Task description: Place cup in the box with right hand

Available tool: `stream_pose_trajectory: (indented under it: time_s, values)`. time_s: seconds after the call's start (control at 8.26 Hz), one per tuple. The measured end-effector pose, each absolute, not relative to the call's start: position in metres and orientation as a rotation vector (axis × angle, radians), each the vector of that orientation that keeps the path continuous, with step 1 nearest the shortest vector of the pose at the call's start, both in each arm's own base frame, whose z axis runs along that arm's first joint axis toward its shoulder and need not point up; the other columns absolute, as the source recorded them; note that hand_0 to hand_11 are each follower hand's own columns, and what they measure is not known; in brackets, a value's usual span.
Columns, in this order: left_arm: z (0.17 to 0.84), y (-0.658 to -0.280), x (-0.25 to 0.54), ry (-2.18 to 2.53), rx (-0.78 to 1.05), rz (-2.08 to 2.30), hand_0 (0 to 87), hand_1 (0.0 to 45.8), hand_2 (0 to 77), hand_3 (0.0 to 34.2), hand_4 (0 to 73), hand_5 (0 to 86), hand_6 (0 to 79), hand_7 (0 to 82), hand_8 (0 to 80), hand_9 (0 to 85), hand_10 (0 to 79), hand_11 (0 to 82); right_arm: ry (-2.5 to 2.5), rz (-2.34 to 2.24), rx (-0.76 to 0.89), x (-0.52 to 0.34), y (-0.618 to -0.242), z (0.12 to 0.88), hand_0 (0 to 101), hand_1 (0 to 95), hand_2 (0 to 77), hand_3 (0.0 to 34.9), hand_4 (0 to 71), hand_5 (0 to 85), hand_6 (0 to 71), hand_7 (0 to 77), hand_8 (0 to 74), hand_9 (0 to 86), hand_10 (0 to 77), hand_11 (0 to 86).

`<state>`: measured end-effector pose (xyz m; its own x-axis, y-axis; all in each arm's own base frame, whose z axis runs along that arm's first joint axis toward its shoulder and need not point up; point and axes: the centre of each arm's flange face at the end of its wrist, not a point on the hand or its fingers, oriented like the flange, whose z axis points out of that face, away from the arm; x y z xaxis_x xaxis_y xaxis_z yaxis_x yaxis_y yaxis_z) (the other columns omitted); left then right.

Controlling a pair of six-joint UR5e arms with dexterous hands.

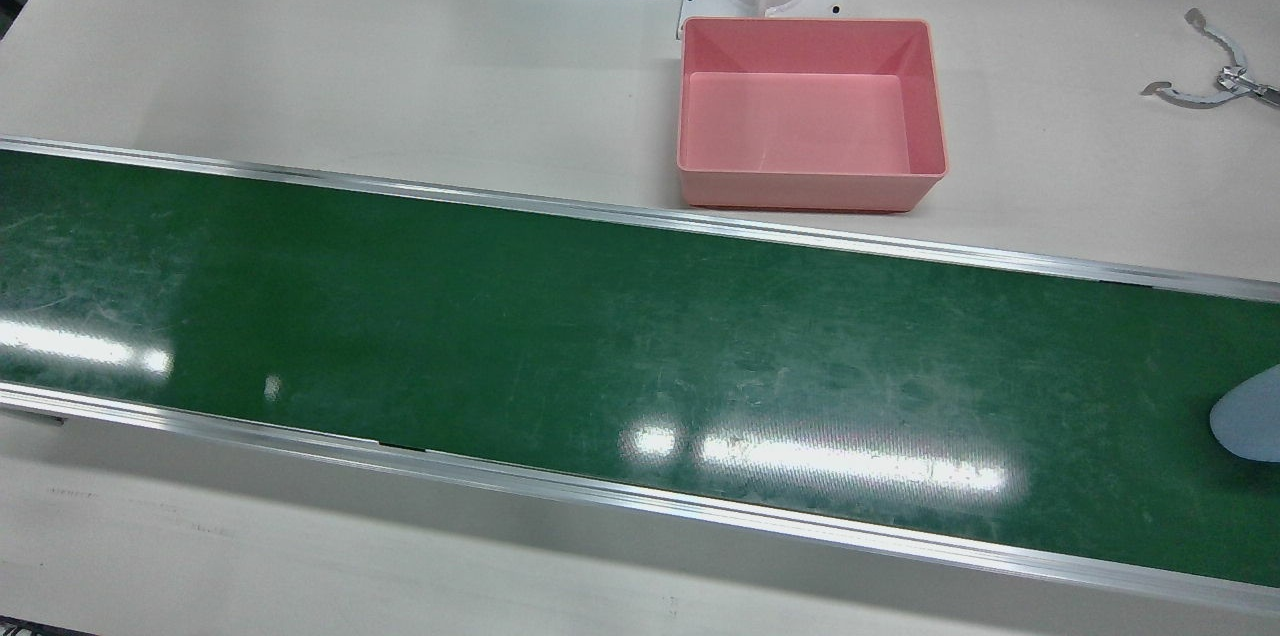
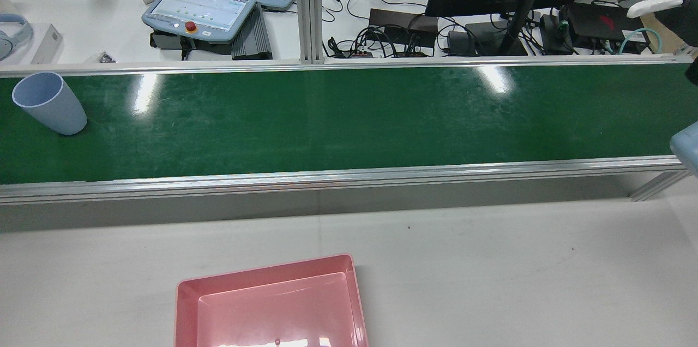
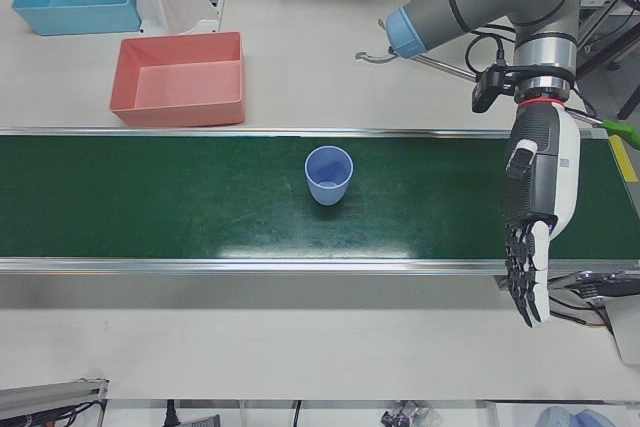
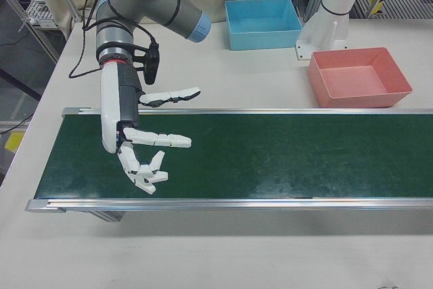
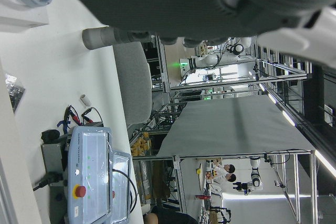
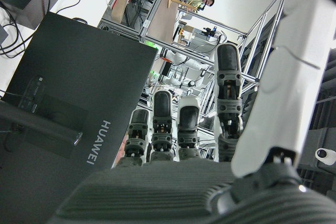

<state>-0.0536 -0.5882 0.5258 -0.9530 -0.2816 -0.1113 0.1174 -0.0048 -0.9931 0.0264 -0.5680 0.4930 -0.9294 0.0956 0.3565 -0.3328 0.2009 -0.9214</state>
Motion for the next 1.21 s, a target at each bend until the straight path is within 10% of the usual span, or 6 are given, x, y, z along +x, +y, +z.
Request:
stream_pose_trajectory:
  time_s: [1.21]
  values:
    - [0.5259,-0.5881,-0.0536,1.994,-0.172,-2.04,0.0,0.5,0.5,0.0,0.0,0.0,0.0,0.0,0.0,0.5,0.0,0.0,-2.148,1.78,0.223,0.0264,-0.5681,0.4929,56,10.9,0.5,0.0,50.2,6.0,20.7,69.8,18.0,39.8,13.6,20.7]
